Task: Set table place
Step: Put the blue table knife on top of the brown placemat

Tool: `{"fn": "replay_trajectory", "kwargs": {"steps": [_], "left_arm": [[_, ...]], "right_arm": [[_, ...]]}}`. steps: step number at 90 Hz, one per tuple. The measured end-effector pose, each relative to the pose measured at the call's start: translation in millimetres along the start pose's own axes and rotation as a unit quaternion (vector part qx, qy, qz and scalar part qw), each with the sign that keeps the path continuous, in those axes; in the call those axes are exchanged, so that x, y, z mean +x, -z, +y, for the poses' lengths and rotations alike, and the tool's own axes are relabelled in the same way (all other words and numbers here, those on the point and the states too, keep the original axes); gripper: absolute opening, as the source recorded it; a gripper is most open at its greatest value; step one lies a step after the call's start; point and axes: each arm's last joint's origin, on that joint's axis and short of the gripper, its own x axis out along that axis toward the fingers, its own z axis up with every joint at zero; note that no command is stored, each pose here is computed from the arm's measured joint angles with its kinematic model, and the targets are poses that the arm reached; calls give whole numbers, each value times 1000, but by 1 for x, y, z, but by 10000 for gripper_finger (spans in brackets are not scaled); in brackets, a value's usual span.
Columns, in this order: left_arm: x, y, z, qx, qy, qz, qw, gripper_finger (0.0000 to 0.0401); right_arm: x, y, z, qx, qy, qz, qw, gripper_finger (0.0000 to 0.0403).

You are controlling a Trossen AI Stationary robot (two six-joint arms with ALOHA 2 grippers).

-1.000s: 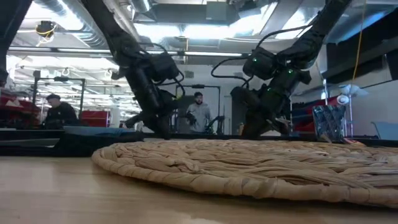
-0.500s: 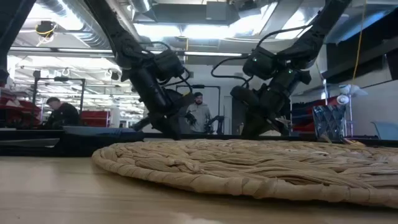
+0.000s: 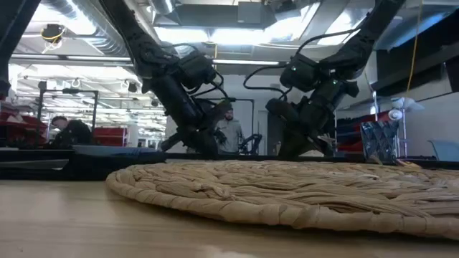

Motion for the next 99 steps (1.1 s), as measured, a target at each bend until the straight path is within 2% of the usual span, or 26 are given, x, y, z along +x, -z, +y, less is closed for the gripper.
{"fn": "replay_trajectory", "kwargs": {"steps": [21, 43, 56, 75, 99], "left_arm": [[3, 9, -6, 8, 3, 12, 1000, 0], [3, 8, -6, 7, 5, 9, 1000, 0], [3, 5, -9, 13, 28, -5, 1000, 0], [2, -7, -14, 21, 89, -27, 995, 0], [1, -15, -7, 17, 94, -31, 995, 0]], "right_arm": [[4, 24, 21, -28, 0, 36, 999, 0], [7, 43, 38, -27, -15, 64, 997, 0], [7, 52, 44, -26, -29, 88, 995, 0], [5, 51, 45, -12, -29, 84, 996, 0], [0, 43, 45, -8, -21, 52, 998, 0]]}}
